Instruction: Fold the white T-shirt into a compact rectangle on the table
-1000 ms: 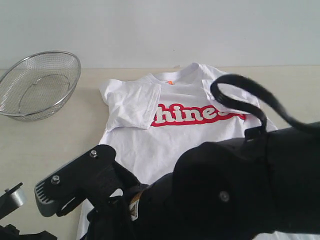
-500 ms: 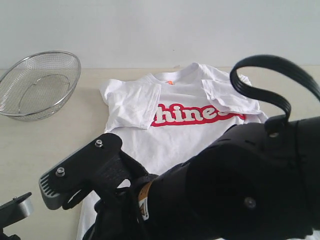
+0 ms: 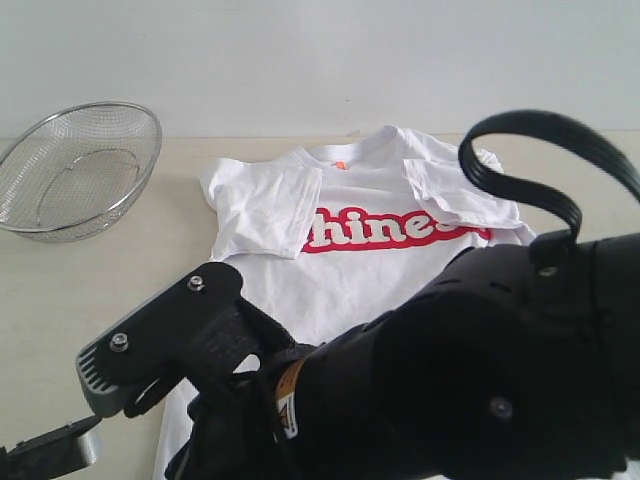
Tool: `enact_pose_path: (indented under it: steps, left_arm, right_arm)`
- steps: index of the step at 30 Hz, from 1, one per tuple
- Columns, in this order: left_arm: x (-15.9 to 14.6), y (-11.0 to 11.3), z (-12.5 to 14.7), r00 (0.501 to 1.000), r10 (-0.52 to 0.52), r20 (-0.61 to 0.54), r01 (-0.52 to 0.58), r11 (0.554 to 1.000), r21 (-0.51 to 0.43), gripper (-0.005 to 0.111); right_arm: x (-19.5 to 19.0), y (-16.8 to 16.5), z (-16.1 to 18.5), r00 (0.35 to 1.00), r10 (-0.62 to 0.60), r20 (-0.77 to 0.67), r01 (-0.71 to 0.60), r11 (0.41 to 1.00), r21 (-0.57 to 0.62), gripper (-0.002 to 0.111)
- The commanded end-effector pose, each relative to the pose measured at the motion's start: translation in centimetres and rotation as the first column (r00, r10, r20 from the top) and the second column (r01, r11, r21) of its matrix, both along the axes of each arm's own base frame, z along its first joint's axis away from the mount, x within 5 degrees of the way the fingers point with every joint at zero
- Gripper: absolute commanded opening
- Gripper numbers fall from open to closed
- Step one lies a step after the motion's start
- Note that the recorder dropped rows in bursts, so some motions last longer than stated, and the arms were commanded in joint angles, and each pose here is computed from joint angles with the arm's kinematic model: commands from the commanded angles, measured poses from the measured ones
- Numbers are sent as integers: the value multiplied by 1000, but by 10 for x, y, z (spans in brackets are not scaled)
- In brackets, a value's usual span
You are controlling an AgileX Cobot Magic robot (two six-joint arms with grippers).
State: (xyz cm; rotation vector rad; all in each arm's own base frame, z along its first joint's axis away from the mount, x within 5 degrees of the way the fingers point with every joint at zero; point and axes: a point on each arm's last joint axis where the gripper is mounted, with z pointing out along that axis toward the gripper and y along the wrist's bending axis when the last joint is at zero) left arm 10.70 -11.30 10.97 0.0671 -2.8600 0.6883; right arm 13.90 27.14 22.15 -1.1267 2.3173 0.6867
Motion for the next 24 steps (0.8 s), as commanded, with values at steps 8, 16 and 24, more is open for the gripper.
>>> enact_pose_path:
  steps: [8, 16, 24]
  left_arm:
    - [5, -10, -4, 995, 45, 85, -44, 999, -5, 47]
    - [7, -10, -4, 993, 32, 115, -31, 999, -9, 8]
    - [7, -10, -3, 991, 13, 134, -11, 1000, -11, 4]
  right_arm:
    - [0, -1, 4, 1000, 18, 22, -18, 1000, -9, 7]
    - [-1, -2, 3, 1000, 15, 12, -15, 1000, -14, 7]
    - [9, -21, 23, 998, -68, 3, 68, 998, 18, 7]
